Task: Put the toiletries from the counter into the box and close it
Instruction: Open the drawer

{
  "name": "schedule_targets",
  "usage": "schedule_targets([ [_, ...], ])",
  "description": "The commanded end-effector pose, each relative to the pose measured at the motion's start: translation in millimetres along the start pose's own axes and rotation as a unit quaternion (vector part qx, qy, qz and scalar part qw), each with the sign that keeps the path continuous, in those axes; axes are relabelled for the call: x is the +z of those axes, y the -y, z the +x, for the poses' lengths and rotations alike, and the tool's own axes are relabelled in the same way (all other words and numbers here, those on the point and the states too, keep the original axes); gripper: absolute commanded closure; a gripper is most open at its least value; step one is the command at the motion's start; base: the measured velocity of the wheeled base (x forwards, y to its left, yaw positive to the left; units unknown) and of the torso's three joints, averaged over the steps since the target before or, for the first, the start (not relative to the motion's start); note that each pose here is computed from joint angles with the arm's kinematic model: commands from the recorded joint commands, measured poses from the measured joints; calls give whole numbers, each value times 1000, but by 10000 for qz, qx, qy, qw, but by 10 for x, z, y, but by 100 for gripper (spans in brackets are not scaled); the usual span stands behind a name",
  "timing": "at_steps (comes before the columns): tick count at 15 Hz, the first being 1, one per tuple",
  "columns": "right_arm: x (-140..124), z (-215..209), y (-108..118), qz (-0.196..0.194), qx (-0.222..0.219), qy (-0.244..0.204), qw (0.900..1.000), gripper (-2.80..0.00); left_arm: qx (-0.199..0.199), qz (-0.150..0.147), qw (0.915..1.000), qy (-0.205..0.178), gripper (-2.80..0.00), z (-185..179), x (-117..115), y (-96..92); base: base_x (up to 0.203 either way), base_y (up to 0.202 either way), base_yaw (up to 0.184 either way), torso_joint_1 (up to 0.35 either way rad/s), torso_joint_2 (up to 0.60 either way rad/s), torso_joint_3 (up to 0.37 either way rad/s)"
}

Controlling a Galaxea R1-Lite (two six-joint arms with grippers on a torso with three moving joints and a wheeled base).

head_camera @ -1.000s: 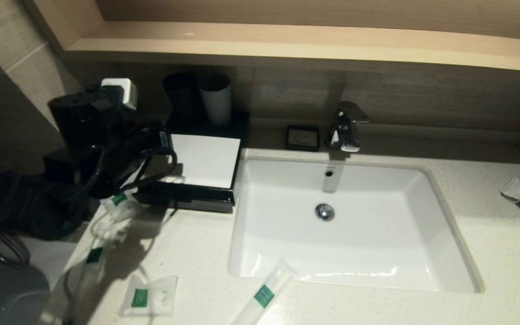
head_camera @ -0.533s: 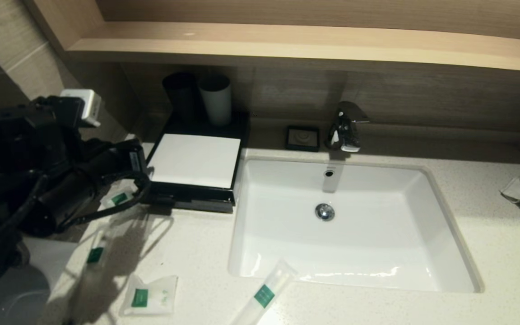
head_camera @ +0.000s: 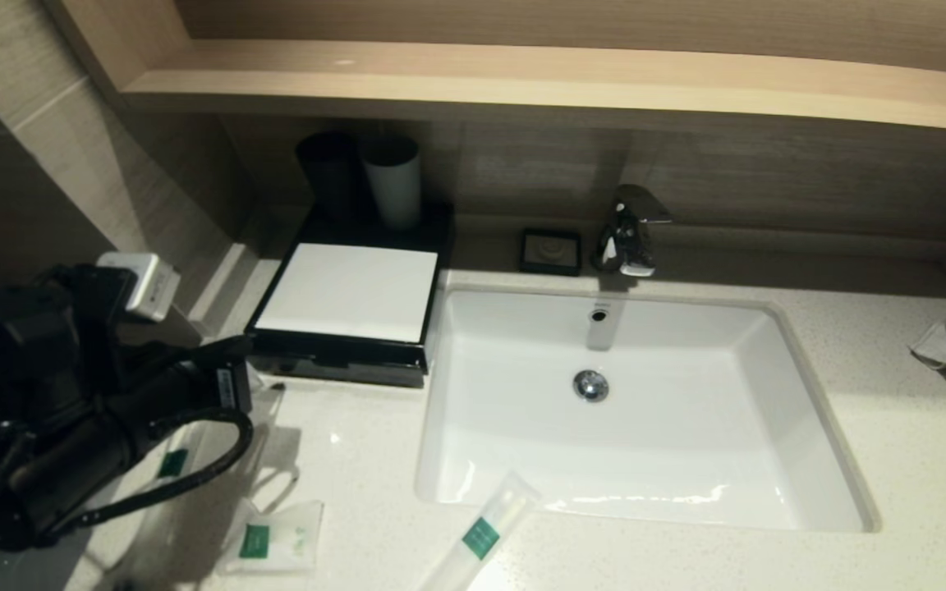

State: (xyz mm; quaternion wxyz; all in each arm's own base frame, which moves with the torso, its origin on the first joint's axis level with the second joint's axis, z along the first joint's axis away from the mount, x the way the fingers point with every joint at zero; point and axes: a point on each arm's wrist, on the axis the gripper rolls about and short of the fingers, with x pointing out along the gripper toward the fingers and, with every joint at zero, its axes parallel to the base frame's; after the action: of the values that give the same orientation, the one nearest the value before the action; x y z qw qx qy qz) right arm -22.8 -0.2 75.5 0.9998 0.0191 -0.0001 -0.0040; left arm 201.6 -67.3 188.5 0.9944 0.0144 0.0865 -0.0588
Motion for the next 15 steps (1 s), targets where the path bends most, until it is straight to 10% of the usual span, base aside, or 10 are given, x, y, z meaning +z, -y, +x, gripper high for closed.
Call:
schedule_targets([
  [1, 0, 1, 0, 0, -1, -5, 10000, 0, -41, 1, 10000, -44, 0, -11, -34, 8, 0, 0, 0, 0, 0, 0],
  [15, 0, 1, 0, 0, 2, -4, 10000, 0, -604, -76, 9960, -653, 0, 189, -290, 345, 0, 0, 0, 0, 0, 0],
])
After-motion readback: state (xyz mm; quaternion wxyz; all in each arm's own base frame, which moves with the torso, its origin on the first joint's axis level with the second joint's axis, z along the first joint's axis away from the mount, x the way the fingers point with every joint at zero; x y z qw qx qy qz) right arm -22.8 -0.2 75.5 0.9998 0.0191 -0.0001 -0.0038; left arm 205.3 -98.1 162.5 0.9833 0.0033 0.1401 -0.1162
